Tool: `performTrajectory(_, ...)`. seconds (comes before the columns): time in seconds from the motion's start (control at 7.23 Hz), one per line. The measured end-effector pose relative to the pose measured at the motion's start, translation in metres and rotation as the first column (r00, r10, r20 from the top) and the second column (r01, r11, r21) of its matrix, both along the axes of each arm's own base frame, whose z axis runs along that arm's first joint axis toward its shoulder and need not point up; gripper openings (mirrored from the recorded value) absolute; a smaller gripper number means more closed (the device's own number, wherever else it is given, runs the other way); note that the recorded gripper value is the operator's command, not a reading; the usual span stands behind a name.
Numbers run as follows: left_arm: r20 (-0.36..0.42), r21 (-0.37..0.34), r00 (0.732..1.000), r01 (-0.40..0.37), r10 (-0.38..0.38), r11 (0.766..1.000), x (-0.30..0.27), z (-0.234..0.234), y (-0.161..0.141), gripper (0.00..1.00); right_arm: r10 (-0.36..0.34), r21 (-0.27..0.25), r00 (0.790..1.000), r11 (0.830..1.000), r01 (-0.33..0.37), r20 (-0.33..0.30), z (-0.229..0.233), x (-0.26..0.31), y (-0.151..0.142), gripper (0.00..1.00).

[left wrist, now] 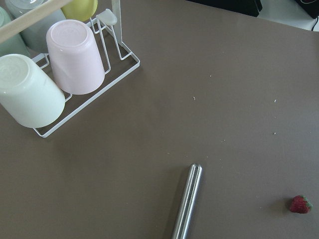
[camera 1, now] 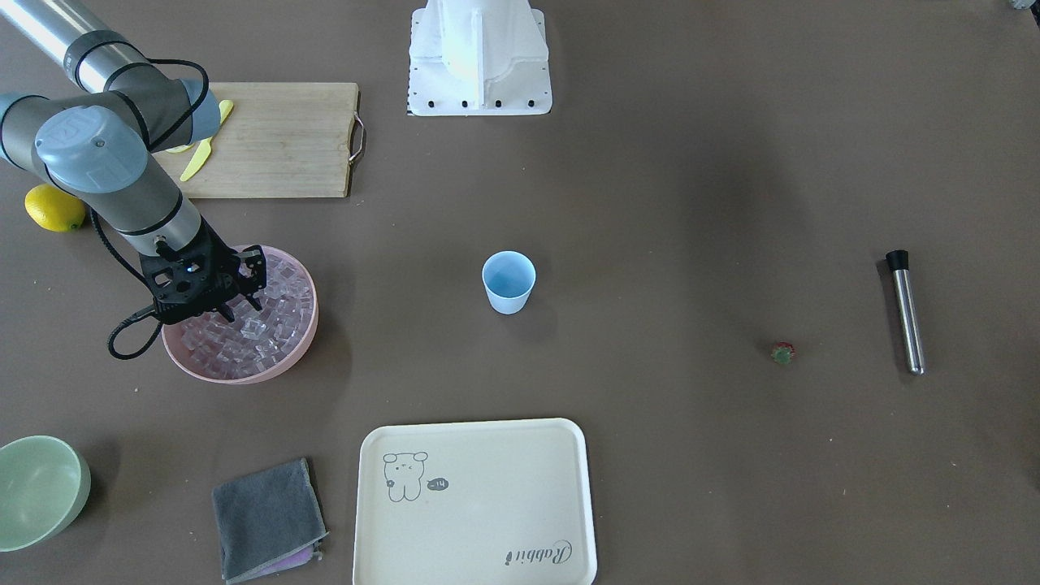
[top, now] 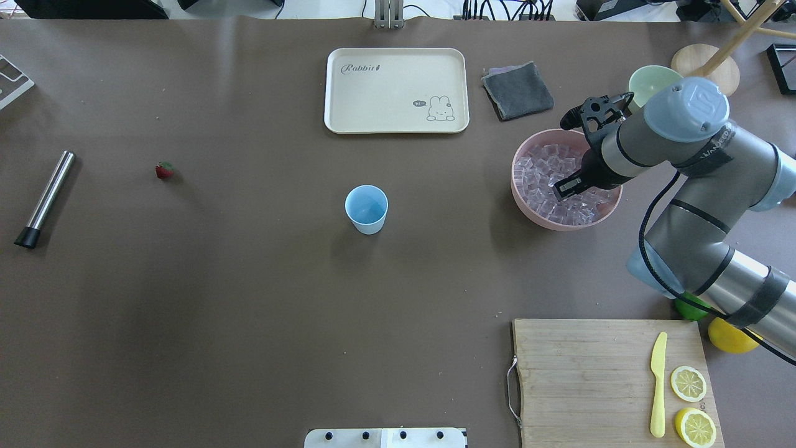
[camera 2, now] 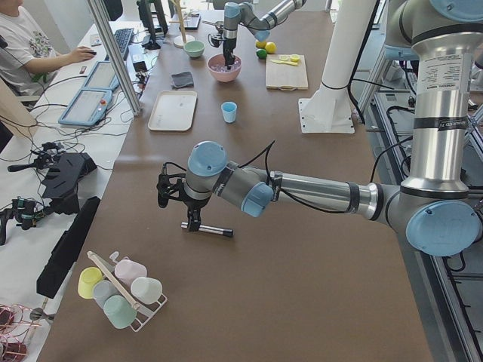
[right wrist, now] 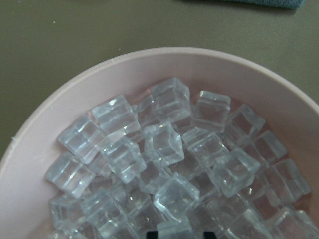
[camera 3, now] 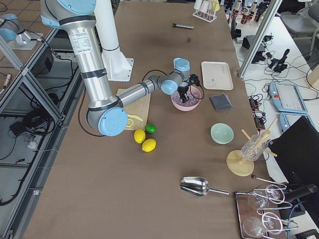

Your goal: Mash ice and strawberries in cup

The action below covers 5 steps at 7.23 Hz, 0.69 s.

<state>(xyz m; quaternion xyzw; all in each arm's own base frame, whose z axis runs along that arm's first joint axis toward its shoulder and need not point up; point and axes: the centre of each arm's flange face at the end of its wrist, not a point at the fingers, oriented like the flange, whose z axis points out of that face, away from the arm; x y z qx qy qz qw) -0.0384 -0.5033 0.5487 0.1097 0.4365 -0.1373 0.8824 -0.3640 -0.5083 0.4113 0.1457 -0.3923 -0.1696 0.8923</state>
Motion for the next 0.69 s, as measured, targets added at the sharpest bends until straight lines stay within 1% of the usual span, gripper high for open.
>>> performTrajectory(0.28, -0.001, 0.0, 1.0, -0.001, 0.001, 1.0, 0.0, 0.0, 0.0, 0.97, 0.006, -0.002, 1.0, 1.0, -0.006, 0.004, -0.002, 0.0, 0.0, 0.0)
performTrajectory(0.55, -0.001, 0.001, 1.0, -0.001, 0.001, 1.0, 0.0, -0.001, 0.0, 0.97, 0.018, -0.003, 1.0, 1.0, -0.018, 0.02, -0.016, 0.006, 0.001, 0.0)
performTrajectory(0.69, -0.001, 0.002, 1.0, -0.001, 0.001, 1.0, 0.0, -0.001, 0.0, 0.97, 0.025, -0.01, 0.999, 1.0, -0.025, 0.021, -0.035, 0.011, -0.001, 0.0)
